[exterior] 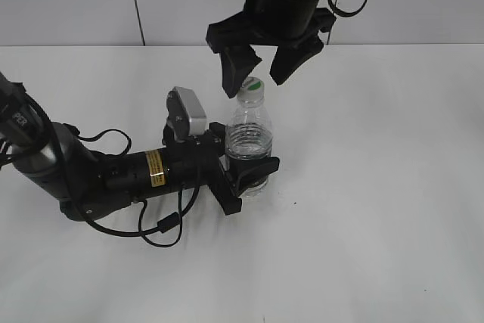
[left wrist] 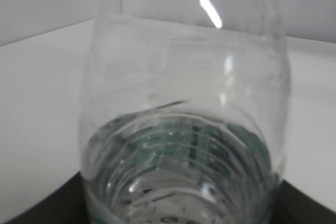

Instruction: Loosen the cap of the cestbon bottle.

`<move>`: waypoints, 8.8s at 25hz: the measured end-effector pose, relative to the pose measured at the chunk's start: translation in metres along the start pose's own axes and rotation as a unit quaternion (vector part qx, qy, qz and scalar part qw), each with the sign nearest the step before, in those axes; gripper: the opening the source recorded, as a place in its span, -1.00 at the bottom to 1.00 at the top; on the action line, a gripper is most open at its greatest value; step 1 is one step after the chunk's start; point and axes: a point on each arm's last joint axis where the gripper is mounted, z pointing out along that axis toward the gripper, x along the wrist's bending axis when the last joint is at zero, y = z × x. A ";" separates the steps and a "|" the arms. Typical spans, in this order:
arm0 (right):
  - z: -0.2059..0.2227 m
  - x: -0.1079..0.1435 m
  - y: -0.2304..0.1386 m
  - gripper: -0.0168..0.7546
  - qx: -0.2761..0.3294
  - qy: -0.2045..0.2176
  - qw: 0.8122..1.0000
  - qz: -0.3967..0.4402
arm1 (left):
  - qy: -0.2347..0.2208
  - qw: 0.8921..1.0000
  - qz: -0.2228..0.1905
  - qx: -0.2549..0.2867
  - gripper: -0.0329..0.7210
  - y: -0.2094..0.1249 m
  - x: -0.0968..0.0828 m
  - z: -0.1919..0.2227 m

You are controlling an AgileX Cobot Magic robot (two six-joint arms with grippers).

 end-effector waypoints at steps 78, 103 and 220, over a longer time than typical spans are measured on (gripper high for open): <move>-0.003 0.003 -0.003 -0.19 -0.004 0.005 0.788 -0.615 | 0.000 1.000 0.005 0.001 0.16 0.000 0.000 0.000; -0.067 -0.009 -0.011 -0.19 -0.061 -0.049 0.982 -0.174 | 0.000 1.000 0.011 0.001 0.16 0.000 0.000 0.000; 0.083 -0.141 -0.097 0.57 0.084 -0.044 0.992 0.087 | 0.036 0.990 -0.079 -0.109 0.64 0.183 -0.011 -0.033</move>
